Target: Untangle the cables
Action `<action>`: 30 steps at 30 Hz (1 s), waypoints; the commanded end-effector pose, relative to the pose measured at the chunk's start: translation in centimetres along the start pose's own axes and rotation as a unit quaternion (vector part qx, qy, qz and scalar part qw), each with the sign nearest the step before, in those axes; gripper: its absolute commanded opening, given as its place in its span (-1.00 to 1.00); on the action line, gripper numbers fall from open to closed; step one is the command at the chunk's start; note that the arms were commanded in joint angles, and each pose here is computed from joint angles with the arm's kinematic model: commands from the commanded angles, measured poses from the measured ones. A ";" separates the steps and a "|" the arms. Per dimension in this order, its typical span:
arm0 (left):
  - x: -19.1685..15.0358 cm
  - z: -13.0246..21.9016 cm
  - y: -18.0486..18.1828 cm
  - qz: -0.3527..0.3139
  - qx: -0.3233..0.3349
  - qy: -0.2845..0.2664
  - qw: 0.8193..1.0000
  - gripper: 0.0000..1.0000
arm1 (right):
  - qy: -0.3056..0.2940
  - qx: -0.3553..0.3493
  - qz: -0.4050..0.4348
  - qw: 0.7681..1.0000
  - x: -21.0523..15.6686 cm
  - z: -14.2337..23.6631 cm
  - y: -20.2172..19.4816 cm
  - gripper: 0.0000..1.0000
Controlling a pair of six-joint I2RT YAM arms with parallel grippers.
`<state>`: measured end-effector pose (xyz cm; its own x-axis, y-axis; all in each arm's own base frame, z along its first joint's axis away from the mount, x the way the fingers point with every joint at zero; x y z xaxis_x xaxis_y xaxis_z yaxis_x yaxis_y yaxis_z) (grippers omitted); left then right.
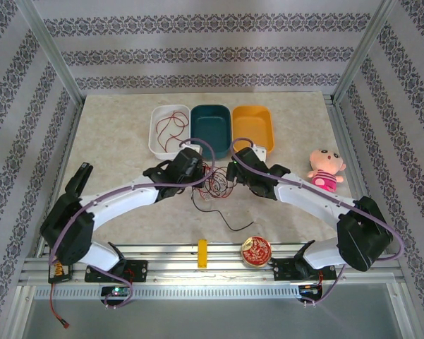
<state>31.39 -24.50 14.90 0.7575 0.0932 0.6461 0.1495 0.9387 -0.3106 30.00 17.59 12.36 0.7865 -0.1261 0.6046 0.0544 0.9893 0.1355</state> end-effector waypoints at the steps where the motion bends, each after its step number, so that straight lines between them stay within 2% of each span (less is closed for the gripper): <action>1: 0.5 1.6 0.9 -0.023 0.005 -0.020 1.000 -1.00 | -0.010 0.022 0.023 0.999 0.9 0.4 1.7 0.96; 8: 3.0 5.1 -1.8 -0.052 -0.081 -0.076 0.992 -1.00 | -0.012 0.062 0.036 0.997 1.7 0.3 4.2 0.97; 17: 4.6 7.1 -3.1 -0.070 -0.107 -0.097 0.987 -1.00 | -0.037 0.173 0.055 0.983 1.4 1.3 7.4 0.97; 30: 4.5 8.2 -3.8 -0.064 -0.141 -0.108 0.982 -1.00 | 0.036 0.136 0.072 0.988 -1.2 -3.2 8.0 0.96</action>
<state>28.82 -25.03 22.64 0.6225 0.0394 0.7816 0.4028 0.8402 -0.3631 31.31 24.77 10.28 0.8082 0.0061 0.5888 -0.1961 0.9456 0.2595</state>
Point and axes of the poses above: each hand's point on the last joint's axis, 136 mm out from that joint toward the fingers, its own z axis back along the fingers, its own y axis along the line the jaws close on, x = y × z, the point moved 1 cm from there along z, back along the fingers, and after that the axes turned 5 degrees about z, right-handed, at the moved point
